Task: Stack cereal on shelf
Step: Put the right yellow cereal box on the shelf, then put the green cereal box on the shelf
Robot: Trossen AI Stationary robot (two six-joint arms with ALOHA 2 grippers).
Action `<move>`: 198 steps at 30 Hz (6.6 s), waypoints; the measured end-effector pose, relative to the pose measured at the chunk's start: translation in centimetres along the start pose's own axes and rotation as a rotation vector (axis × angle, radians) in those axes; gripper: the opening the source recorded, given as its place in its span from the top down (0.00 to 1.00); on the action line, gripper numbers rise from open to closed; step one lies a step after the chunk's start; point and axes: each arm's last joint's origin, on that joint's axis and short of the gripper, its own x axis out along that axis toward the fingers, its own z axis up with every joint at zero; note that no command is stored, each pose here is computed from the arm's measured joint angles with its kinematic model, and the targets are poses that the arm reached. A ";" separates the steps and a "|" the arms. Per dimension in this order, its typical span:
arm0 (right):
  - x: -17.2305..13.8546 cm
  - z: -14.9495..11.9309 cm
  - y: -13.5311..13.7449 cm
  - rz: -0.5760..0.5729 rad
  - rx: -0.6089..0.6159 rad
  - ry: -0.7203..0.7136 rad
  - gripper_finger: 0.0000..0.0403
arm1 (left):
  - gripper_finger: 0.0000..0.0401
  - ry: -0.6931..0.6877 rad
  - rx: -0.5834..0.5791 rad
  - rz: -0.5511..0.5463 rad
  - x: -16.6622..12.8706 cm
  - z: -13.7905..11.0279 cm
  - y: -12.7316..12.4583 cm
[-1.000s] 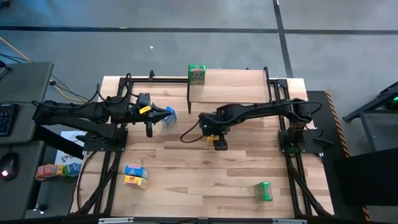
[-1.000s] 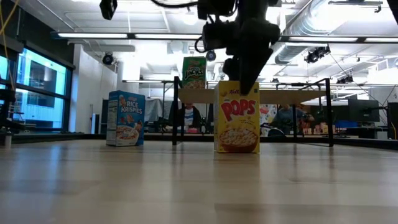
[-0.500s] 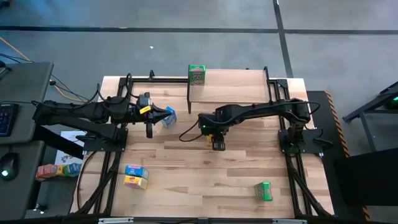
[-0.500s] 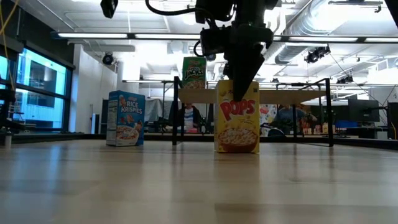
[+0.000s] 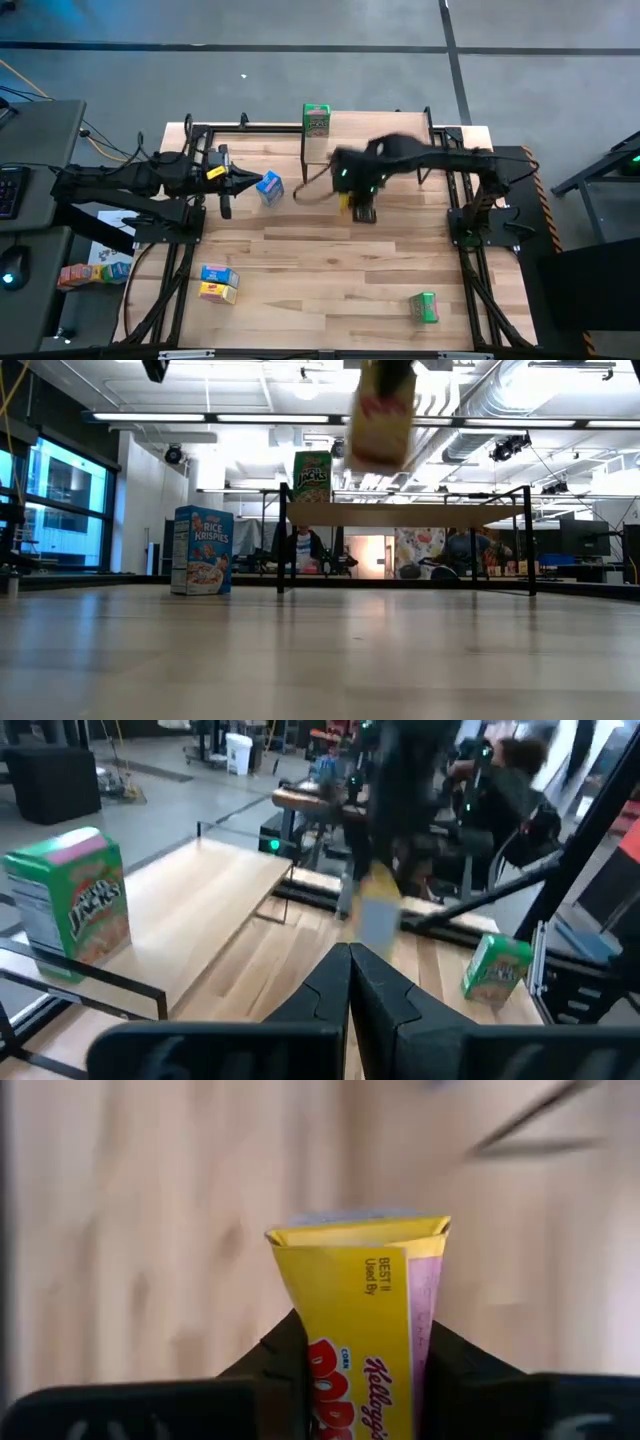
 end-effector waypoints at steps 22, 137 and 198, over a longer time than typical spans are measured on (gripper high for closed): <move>-3.8 -0.1 -12.8 -0.430 0.217 -0.058 0.77 | 1.00 -0.037 -0.036 0.063 -0.5 0.3 0.3; -0.4 -4.5 1.3 -0.097 0.322 0.029 0.44 | 1.00 -0.288 -0.053 -0.192 -9.2 0.0 2.1; 5.2 -22.1 20.5 0.147 1.477 0.418 0.44 | 1.00 -0.268 -0.229 -0.089 -5.0 -5.3 2.4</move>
